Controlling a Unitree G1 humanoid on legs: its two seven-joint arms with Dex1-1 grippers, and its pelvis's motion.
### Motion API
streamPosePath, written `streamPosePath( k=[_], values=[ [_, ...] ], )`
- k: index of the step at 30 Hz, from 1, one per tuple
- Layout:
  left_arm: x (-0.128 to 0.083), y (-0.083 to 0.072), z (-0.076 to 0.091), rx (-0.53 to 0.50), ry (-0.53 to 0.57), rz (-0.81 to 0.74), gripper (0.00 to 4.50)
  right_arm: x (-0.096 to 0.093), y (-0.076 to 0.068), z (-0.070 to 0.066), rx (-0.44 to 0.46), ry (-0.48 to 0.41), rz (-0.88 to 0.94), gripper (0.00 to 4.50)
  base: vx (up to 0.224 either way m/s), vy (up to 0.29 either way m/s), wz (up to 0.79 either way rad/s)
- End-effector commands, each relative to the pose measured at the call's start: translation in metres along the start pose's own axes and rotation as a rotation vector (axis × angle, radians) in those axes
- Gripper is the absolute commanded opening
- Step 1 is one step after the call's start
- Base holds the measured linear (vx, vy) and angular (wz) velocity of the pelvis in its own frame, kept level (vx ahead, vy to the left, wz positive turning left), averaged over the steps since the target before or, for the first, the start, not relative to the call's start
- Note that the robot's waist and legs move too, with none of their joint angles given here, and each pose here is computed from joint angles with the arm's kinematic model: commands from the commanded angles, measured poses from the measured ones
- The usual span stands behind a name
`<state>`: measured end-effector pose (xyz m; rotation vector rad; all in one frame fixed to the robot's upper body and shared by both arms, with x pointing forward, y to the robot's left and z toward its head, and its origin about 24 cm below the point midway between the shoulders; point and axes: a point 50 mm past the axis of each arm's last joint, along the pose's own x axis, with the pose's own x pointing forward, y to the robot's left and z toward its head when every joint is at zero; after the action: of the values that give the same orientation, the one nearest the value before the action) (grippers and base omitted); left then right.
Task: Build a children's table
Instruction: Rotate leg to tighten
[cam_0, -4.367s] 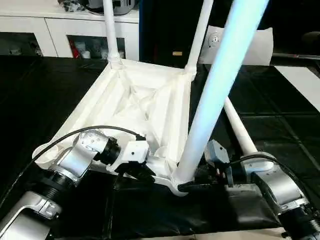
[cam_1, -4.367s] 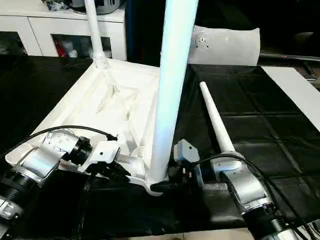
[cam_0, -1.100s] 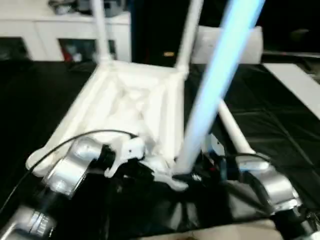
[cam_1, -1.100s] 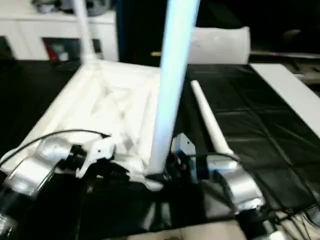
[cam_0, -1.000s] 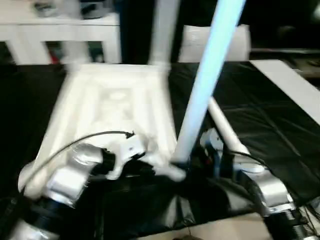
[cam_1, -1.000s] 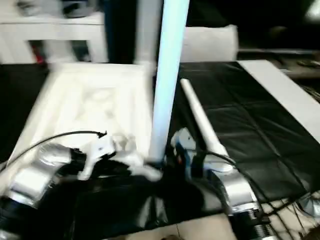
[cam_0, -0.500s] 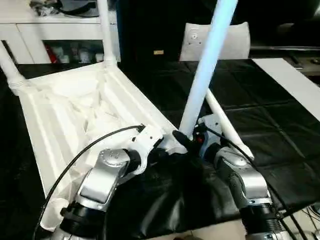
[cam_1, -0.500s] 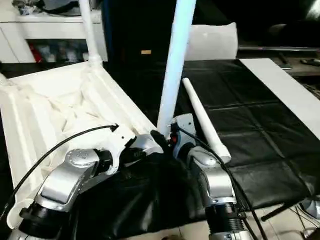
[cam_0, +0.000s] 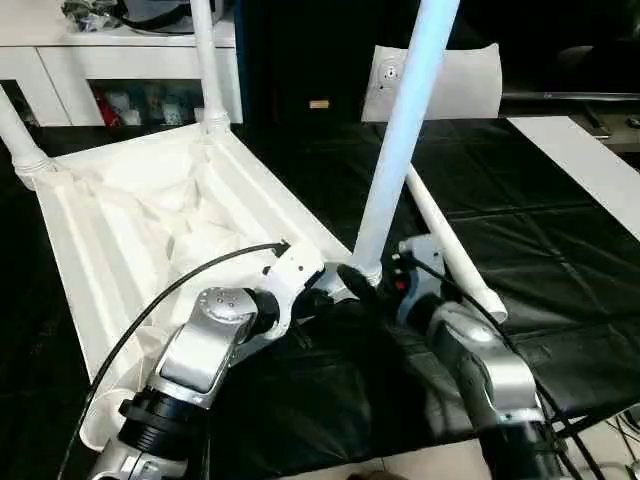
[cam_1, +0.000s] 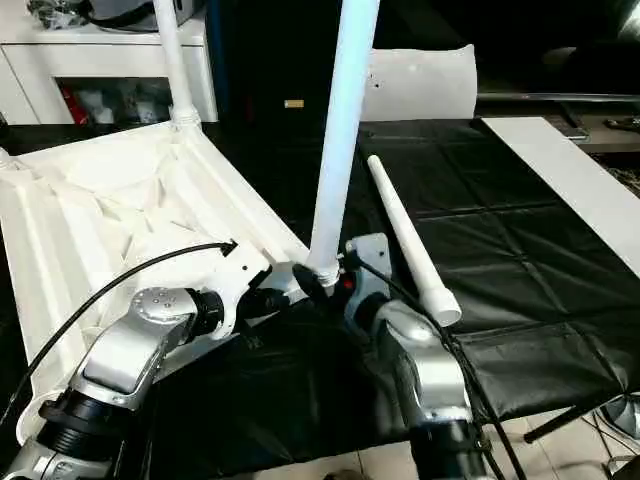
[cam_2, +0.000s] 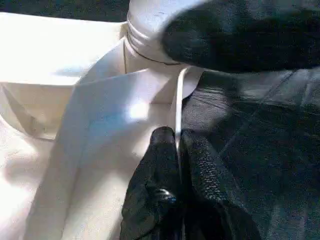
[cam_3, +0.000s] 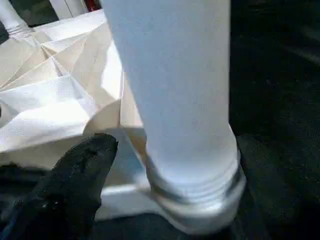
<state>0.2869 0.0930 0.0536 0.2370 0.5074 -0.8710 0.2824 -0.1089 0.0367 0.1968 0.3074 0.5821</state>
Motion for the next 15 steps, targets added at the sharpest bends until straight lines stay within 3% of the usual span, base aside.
streamPosePath(
  k=[1, 7, 9, 13, 15],
  values=[
    [-0.005, 0.012, 0.019, 0.059, -0.086, 0.078, 0.0, -0.011, -0.004, -0.001, -0.019, -0.001, 0.001, 4.37, 0.0, 0.0, 0.0],
    [-0.004, 0.016, 0.022, 0.037, -0.12, 0.096, 0.0, -0.036, -0.012, 0.004, -0.052, -0.011, 0.009, 4.37, 0.0, 0.0, 0.0],
    [-0.005, 0.016, 0.029, -0.003, -0.176, 0.078, 0.44, -0.044, -0.011, 0.007, -0.049, -0.02, 0.013, 4.5, 0.0, 0.0, 0.0],
    [-0.011, 0.015, 0.041, -0.034, -0.252, 0.04, 0.61, -0.049, -0.005, 0.005, -0.049, 0.0, 0.033, 4.5, 0.0, 0.0, 0.0],
    [-0.016, 0.016, 0.045, -0.028, -0.278, 0.035, 0.94, -0.048, -0.001, 0.0, -0.031, 0.036, 0.04, 4.5, 0.0, 0.0, 0.0]
  ],
)
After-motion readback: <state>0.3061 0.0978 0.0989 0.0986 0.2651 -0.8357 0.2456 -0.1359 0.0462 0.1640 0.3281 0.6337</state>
